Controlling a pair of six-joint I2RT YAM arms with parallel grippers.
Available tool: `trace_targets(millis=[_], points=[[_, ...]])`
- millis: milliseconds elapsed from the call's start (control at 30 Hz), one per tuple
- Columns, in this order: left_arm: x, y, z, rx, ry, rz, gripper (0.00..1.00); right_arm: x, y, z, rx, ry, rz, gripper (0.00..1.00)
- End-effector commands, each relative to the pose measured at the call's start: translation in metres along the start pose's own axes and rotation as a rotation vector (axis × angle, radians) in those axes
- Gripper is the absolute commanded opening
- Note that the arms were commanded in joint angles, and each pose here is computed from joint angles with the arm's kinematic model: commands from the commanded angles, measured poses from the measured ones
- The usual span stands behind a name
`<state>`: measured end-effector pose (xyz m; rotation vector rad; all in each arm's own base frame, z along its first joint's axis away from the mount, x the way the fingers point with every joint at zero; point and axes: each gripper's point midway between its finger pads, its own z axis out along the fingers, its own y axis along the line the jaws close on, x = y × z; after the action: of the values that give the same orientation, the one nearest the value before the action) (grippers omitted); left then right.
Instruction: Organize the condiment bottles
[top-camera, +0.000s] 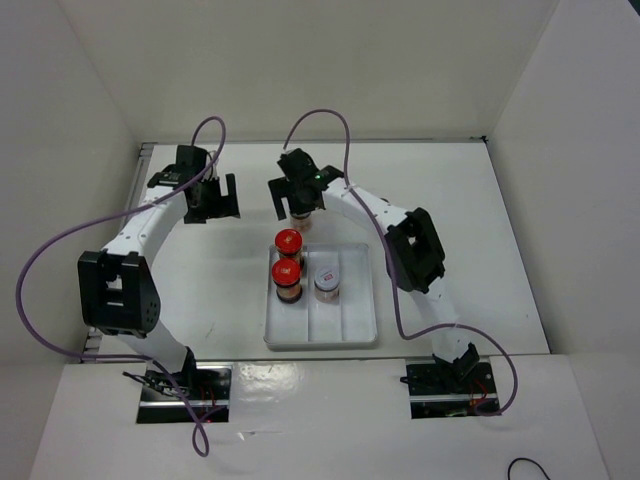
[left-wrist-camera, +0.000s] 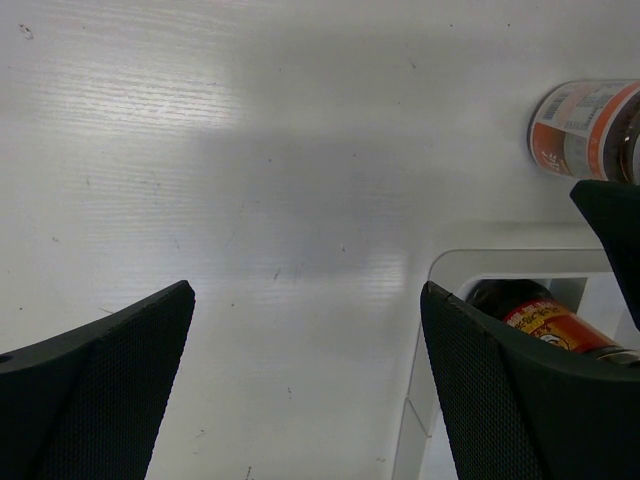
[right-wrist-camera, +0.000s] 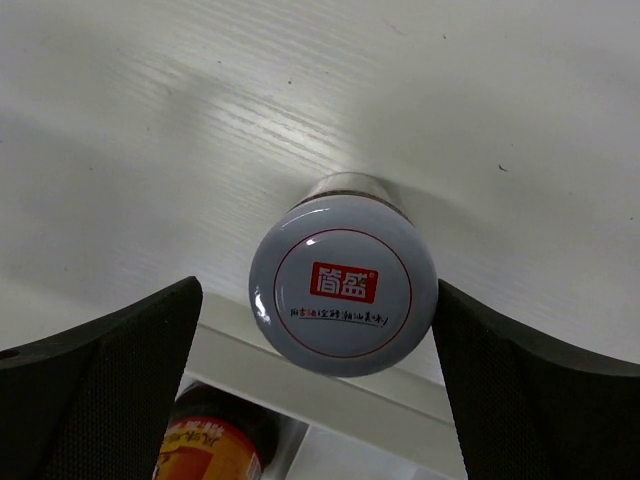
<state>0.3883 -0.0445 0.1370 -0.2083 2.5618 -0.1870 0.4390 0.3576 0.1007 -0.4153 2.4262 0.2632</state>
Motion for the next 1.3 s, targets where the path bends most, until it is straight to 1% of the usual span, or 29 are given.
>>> trace_targets(millis=[0, 67, 133, 200, 367, 500, 567, 600, 700, 733, 800, 833, 900, 933, 1000, 1100, 1133, 1167, 1233, 1267], points=[[-0.016, -0.004, -0.004, 0.02, -0.046, 0.003, 1.0, -0.013, -0.004, 0.003, 0.019, -0.039, -0.008, 0.98], [-0.016, -0.004, -0.004, 0.02, -0.046, 0.003, 1.0, -0.006, -0.005, 0.011, 0.025, -0.021, -0.011, 0.98], [-0.015, -0.003, -0.001, 0.018, -0.037, 0.002, 1.0, -0.012, -0.009, 0.01, 0.028, -0.031, -0.002, 0.98], [-0.015, -0.003, -0.001, 0.018, -0.037, 0.012, 1.0, -0.008, -0.009, 0.014, 0.03, -0.023, -0.004, 0.94], [-0.015, -0.003, -0.001, 0.018, -0.037, 0.012, 1.0, -0.009, -0.012, 0.016, 0.048, -0.028, -0.013, 0.9], [-0.014, 0.001, -0.002, 0.011, -0.03, 0.003, 1.0, -0.01, -0.014, 0.019, 0.06, -0.031, -0.013, 0.82], [-0.014, 0.001, -0.002, 0.011, -0.03, 0.003, 1.0, -0.006, -0.014, 0.023, 0.063, -0.021, -0.014, 0.81], [-0.014, 0.001, -0.002, 0.011, -0.03, 0.003, 1.0, -0.006, -0.014, 0.023, 0.063, -0.021, -0.014, 0.77], [-0.014, 0.001, -0.002, 0.011, -0.03, 0.003, 1.0, -0.003, -0.017, 0.027, 0.074, -0.015, -0.016, 0.71], [-0.014, 0.001, -0.002, 0.011, -0.03, 0.003, 1.0, -0.003, -0.017, 0.027, 0.074, -0.015, -0.016, 0.65], [-0.014, 0.001, -0.002, 0.011, -0.03, 0.003, 1.0, -0.004, -0.018, 0.027, 0.083, -0.018, -0.016, 0.58], [-0.014, 0.001, -0.002, 0.011, -0.03, 0.003, 1.0, -0.004, -0.018, 0.027, 0.083, -0.018, -0.016, 0.47], [-0.014, 0.001, -0.002, 0.011, -0.03, 0.003, 1.0, -0.007, -0.023, 0.023, 0.108, -0.03, -0.015, 0.38], [-0.014, 0.001, -0.002, 0.011, -0.03, 0.003, 1.0, -0.014, -0.022, 0.014, 0.103, -0.048, -0.02, 0.31], [-0.014, 0.001, -0.002, 0.011, -0.03, 0.003, 1.0, -0.014, -0.029, 0.008, 0.132, -0.056, -0.021, 0.28], [-0.013, 0.0, -0.002, 0.02, -0.027, 0.004, 1.0, -0.035, -0.031, -0.019, 0.14, -0.116, -0.008, 0.22], [-0.013, 0.0, -0.002, 0.02, -0.027, 0.004, 1.0, -0.035, -0.031, -0.019, 0.14, -0.116, -0.007, 0.21], [-0.013, 0.0, -0.002, 0.02, -0.027, 0.004, 1.0, -0.044, -0.031, -0.031, 0.142, -0.143, -0.001, 0.21], [-0.013, 0.0, -0.002, 0.02, -0.027, 0.004, 1.0, -0.047, -0.034, -0.042, 0.15, -0.147, 0.0, 0.19], [-0.015, -0.001, -0.005, 0.022, -0.036, 0.004, 1.0, -0.052, -0.034, -0.056, 0.147, -0.158, 0.003, 0.19]])
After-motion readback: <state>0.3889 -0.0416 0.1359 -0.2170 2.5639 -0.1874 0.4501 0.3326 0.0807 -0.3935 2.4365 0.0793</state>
